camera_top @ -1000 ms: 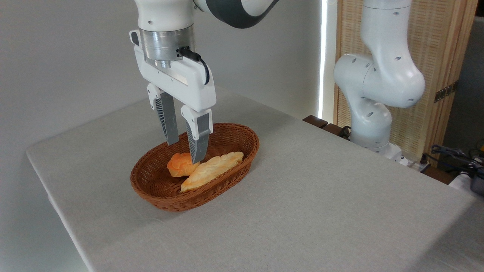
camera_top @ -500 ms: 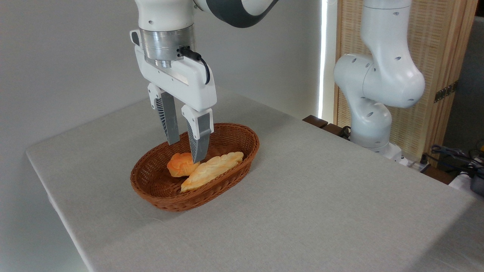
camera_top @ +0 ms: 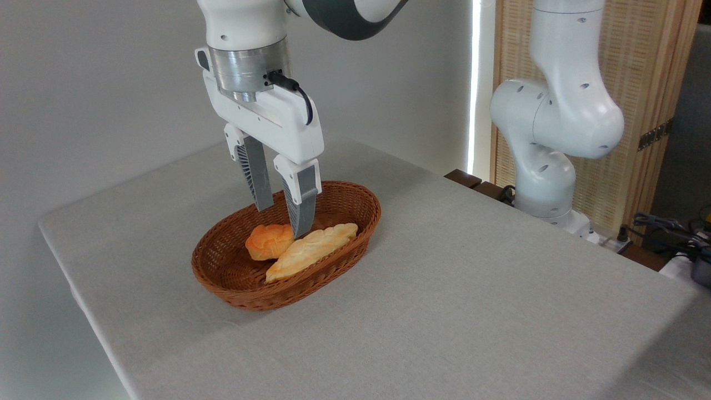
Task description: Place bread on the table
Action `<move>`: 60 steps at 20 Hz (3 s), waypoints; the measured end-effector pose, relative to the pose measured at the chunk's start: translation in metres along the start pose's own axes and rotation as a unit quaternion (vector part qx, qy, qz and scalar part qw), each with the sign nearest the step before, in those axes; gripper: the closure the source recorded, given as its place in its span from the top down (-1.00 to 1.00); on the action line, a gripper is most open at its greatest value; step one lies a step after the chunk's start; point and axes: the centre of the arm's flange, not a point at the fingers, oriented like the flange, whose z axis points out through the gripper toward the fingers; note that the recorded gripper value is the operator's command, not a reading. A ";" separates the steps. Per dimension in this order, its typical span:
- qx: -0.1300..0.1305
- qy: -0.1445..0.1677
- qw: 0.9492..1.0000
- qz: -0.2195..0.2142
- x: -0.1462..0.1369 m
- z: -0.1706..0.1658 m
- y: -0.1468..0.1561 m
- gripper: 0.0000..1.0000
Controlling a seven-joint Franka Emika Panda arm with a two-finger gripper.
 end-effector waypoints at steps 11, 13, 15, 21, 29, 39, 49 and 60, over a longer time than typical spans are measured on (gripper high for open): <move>-0.028 -0.036 0.999 0.021 0.011 0.024 0.020 1.00; -0.031 -0.034 0.998 0.032 0.020 0.036 0.031 1.00; -0.033 -0.019 0.998 0.043 0.032 0.052 0.045 1.00; -0.040 -0.004 0.997 0.072 0.056 0.099 0.081 1.00; -0.048 -0.012 0.995 0.088 0.075 0.141 0.093 0.55; -0.048 -0.010 0.992 0.115 0.074 0.141 0.090 -0.26; -0.040 0.000 0.994 0.101 0.066 0.119 0.075 -0.19; -0.041 0.014 0.999 0.031 -0.025 0.028 0.000 -0.19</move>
